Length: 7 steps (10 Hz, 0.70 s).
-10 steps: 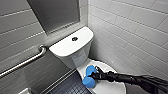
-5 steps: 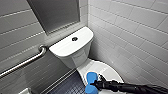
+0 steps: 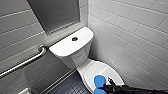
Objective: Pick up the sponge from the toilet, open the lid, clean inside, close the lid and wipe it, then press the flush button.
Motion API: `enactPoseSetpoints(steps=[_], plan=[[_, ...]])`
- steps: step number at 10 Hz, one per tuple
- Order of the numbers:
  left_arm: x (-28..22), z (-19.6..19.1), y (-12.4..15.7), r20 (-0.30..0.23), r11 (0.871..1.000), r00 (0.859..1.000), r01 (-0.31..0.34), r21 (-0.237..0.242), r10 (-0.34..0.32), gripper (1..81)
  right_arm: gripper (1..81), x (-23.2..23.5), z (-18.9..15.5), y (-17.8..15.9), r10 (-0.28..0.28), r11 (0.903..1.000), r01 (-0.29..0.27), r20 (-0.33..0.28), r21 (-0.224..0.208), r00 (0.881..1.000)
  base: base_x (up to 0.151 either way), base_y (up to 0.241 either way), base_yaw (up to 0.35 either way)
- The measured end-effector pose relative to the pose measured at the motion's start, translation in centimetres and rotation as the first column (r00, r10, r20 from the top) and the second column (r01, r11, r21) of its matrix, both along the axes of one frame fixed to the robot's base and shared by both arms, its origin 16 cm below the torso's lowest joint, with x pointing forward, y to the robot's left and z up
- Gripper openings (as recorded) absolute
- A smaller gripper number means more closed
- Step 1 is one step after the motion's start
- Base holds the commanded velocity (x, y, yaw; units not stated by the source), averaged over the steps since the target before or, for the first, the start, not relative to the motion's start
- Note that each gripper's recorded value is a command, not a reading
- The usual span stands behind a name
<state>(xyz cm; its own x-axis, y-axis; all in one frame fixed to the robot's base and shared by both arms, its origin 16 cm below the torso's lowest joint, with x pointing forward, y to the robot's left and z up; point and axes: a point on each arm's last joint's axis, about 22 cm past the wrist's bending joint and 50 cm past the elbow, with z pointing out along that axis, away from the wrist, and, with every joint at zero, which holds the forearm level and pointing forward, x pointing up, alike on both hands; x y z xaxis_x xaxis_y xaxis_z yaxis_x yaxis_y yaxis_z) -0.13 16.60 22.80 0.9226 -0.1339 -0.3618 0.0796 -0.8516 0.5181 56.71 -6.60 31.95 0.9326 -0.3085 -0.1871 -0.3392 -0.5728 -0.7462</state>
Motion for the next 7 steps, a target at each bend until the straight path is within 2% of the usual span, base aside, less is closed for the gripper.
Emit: enactPoseSetpoints(steps=[4, 7], plan=[[-0.1, 0.2, -0.3, -0.002, 1.000, 1.000, -0.003, -0.008, 0.003, 81.1, 1.0, -6.6, -1.2, -5.2, -0.105, 0.9934, 0.107, -0.050, 0.040, 0.993, 0.000, 0.000, 0.000], [-0.1, 0.2, -0.4, -0.001, 1.000, 1.000, -0.003, -0.008, 0.003, 81.1, 1.0, -10.1, -1.4, -11.7, -0.139, 0.9902, 0.138, -0.076, -0.020, 0.987, 0.000, 0.000, 0.000]])
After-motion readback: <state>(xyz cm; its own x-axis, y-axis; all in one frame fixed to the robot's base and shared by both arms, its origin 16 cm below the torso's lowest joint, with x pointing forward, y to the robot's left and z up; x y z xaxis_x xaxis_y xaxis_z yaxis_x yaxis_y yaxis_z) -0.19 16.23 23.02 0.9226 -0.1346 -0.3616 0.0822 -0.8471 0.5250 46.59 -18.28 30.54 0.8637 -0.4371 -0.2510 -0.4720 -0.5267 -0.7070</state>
